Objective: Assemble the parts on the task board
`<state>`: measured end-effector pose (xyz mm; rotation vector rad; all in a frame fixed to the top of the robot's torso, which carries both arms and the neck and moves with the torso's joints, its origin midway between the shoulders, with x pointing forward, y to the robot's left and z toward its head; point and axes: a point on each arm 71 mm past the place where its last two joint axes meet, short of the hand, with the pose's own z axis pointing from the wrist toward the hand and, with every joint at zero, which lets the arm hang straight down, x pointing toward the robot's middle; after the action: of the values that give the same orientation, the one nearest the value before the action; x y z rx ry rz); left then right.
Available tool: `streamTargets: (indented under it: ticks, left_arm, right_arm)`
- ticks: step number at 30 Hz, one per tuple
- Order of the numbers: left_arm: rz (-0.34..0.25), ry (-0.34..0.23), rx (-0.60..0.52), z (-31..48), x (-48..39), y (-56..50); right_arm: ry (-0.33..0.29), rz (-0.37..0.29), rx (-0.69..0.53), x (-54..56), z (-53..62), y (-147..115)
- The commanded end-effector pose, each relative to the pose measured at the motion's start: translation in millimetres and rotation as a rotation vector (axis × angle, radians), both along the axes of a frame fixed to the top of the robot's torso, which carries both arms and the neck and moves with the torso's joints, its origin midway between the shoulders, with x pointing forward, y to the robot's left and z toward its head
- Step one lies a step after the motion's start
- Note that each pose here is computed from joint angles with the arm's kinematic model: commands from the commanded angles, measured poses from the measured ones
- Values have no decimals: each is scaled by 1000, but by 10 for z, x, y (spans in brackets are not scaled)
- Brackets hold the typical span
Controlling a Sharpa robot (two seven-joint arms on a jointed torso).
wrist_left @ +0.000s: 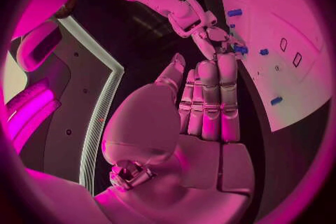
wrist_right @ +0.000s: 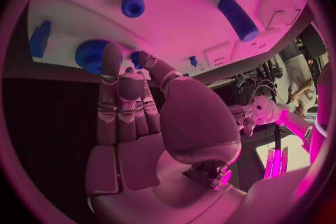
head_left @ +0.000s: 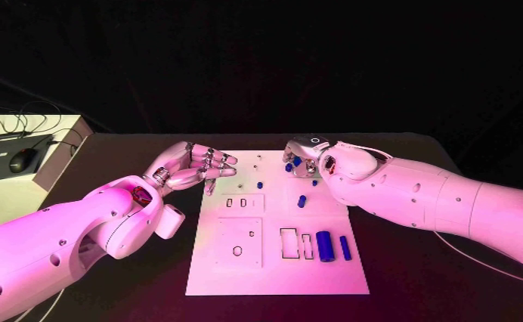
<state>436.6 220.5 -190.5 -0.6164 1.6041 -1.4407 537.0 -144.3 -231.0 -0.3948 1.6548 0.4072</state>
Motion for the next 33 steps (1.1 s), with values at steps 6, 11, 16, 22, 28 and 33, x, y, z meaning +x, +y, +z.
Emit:
streamTargets:
  ticks: [6, 11, 16, 22, 28, 33]
  left_arm:
    - [-7, 0, -12, 8, -7, -20]
    - [-6, 0, -13, 9, -7, -19]
    - [-6, 1, -15, 6, -3, -26]
    - [-5, 3, -17, -3, 7, -29]
    - [-5, 4, -17, -5, 9, -29]
    - [-4, 5, -17, -6, 11, -26]
  right_arm:
    - [13, 11, -12, 3, -17, 20]
    - [21, 9, -14, 8, -32, 14]
    - [22, 11, -6, 5, -35, 16]
    - [25, 9, -4, 4, -36, 12]
    - [22, 4, -2, 7, -35, -4]
    - [11, 5, 6, 6, -25, 1]
